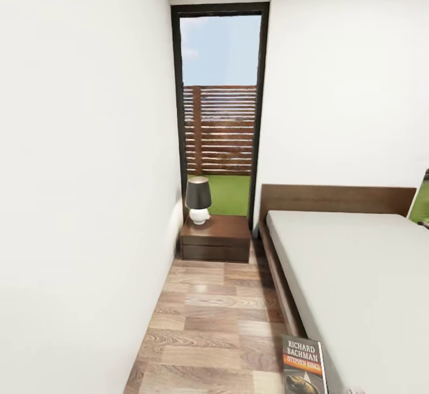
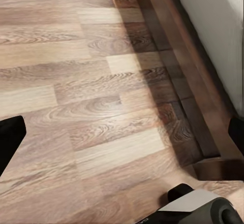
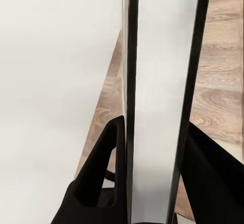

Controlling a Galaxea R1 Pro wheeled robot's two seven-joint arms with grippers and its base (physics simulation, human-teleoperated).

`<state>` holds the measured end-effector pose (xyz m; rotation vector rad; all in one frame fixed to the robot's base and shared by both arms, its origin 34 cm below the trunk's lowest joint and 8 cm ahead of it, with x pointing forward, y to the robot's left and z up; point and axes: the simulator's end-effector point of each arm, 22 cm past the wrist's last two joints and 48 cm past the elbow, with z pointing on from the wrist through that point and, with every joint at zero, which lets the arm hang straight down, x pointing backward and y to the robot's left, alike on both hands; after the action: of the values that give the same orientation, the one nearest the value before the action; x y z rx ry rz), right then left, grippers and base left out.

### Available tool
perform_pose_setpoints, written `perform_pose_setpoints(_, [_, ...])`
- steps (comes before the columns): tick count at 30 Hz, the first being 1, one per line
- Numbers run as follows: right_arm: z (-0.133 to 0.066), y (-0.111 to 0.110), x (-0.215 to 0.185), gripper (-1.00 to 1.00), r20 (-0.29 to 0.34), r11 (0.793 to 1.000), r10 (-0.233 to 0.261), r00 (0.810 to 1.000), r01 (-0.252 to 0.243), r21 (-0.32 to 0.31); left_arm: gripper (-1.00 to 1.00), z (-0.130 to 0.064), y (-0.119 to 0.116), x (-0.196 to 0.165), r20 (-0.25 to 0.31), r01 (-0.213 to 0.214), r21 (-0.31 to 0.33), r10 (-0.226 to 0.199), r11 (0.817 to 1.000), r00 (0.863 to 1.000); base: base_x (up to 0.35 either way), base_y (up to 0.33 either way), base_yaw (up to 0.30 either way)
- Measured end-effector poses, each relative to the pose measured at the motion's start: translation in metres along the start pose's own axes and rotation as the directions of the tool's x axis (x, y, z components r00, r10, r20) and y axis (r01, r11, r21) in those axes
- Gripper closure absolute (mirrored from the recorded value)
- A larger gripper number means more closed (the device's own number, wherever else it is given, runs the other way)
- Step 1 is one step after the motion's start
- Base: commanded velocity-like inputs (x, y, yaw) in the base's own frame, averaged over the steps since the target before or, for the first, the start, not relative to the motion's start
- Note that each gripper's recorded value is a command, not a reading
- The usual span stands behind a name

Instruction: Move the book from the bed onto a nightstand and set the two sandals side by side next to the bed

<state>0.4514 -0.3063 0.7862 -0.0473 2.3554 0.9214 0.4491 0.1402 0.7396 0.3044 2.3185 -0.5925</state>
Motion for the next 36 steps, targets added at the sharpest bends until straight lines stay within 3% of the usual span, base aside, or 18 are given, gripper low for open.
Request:
perform_pose_setpoints(10, [-0.0006,0.001,-0.002,1.0,0.005,1.0,-0.004,1.0,0.004,-0.001,-1.0,-0.0004,-0.0002,-0.0027,0.006,-0.003,0.0,0.003,1.0,1.0,0.0,0.0,-0.281])
perform_pose_setpoints(15, [-0.0009,0.0013,-0.0032,1.0,0.009,1.0,-0.004,1.0,0.004,-0.001,-1.0,-0.0007,-0.0002,-0.003,0.006,-0.003,0.0,0.003,1.0,1.0,0.065,0.016,-0.071])
perform_pose_setpoints(36, [-0.0011,0.001,-0.001,1.0,0.003,1.0,-0.005,1.0,0.005,0.0,-1.0,-0.0009,-0.0003,-0.0031,0.007,-0.005,-0.001,0.005,1.0,1.0,0.291,0.106,-0.002])
